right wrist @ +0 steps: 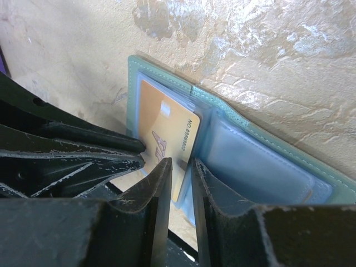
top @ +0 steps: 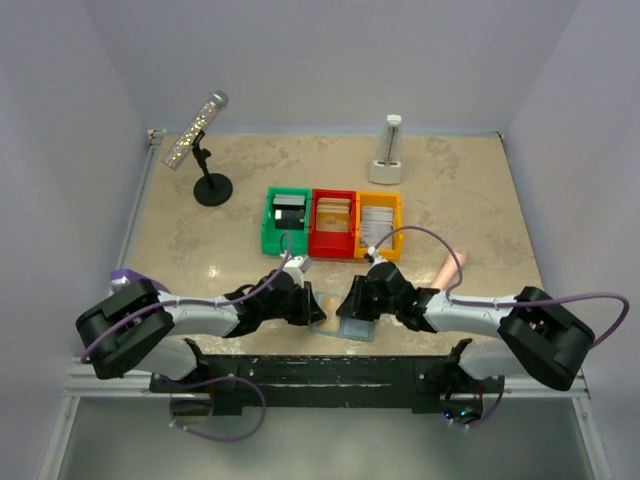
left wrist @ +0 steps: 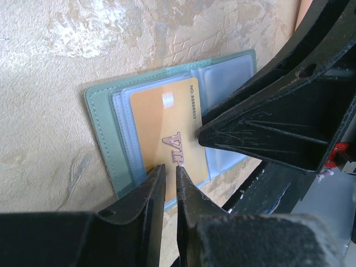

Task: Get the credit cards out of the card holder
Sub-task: Remove the credit card from the card holder.

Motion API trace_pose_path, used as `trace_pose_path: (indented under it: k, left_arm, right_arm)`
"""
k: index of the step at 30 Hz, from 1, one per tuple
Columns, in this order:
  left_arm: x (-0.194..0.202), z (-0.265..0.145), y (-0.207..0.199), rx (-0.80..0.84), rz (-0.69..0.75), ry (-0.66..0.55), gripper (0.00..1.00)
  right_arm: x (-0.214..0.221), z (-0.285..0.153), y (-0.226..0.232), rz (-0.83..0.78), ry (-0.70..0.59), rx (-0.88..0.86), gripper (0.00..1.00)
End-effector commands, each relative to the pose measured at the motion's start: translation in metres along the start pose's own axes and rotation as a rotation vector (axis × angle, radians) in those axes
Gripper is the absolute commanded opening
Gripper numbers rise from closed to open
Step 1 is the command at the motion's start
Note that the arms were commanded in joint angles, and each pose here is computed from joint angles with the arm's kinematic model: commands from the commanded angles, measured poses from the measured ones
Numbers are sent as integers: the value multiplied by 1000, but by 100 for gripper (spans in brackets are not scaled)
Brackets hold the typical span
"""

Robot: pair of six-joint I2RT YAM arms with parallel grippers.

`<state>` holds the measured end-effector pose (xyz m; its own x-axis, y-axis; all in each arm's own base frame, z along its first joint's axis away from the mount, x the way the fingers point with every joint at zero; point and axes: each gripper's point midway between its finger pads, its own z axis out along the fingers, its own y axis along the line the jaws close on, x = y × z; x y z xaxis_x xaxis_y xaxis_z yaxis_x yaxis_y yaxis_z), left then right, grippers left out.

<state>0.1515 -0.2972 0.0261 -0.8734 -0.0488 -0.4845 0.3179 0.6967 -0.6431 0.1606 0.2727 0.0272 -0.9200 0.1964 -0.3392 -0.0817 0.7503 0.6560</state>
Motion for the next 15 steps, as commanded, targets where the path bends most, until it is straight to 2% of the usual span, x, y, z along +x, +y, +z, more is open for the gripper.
trace_pose_path:
  k: [1,15]
  left_arm:
    - [19,0,29,-98,-13,54,18]
    - [25,4,30,-90,-24,74,11]
  right_arm:
    - [-4,-2,12,9,-18,-60,25]
    - [-3,-3,20,9,-18,-113,14]
